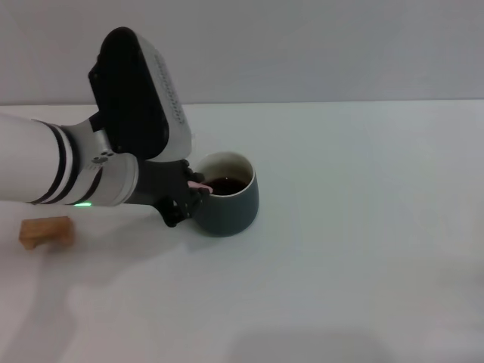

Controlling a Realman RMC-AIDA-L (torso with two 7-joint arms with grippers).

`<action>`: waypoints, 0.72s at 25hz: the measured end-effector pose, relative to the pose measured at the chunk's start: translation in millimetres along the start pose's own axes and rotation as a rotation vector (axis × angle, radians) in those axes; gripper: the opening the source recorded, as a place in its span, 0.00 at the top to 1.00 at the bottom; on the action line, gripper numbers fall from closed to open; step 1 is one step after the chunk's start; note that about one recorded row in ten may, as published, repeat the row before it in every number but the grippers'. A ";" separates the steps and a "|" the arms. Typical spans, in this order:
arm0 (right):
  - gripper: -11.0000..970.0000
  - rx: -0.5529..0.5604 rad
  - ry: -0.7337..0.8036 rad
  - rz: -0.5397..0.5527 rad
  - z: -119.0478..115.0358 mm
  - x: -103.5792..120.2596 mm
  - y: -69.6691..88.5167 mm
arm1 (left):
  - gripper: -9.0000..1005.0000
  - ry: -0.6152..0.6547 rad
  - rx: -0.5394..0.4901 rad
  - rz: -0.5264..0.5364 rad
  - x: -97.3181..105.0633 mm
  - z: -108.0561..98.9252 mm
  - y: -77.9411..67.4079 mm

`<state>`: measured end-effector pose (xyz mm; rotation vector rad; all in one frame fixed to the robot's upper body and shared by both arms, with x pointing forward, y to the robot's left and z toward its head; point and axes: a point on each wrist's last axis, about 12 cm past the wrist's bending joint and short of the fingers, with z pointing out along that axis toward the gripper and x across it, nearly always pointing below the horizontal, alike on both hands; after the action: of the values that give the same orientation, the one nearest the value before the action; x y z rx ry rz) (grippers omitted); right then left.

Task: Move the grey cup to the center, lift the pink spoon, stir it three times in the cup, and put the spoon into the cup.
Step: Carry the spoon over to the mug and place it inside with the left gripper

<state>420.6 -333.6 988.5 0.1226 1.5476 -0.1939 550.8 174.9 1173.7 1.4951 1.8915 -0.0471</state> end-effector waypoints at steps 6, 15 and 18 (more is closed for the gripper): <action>0.99 -0.008 -0.001 0.001 0.6 -0.2 1.7 | 0.85 0.021 -0.022 -0.045 13.7 -5.3 3.4; 0.99 -0.006 -0.005 -0.003 -0.4 -0.5 0.0 | 0.85 0.010 -0.060 -0.068 16.3 -8.8 13.9; 0.99 -0.006 -0.005 -0.003 -0.6 -0.6 -0.1 | 0.85 0.001 -0.062 -0.060 12.9 -7.8 14.1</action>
<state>419.9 -333.6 989.1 0.1151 1.5430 -0.1918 558.0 193.8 1177.9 1.3974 1.9208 -0.0146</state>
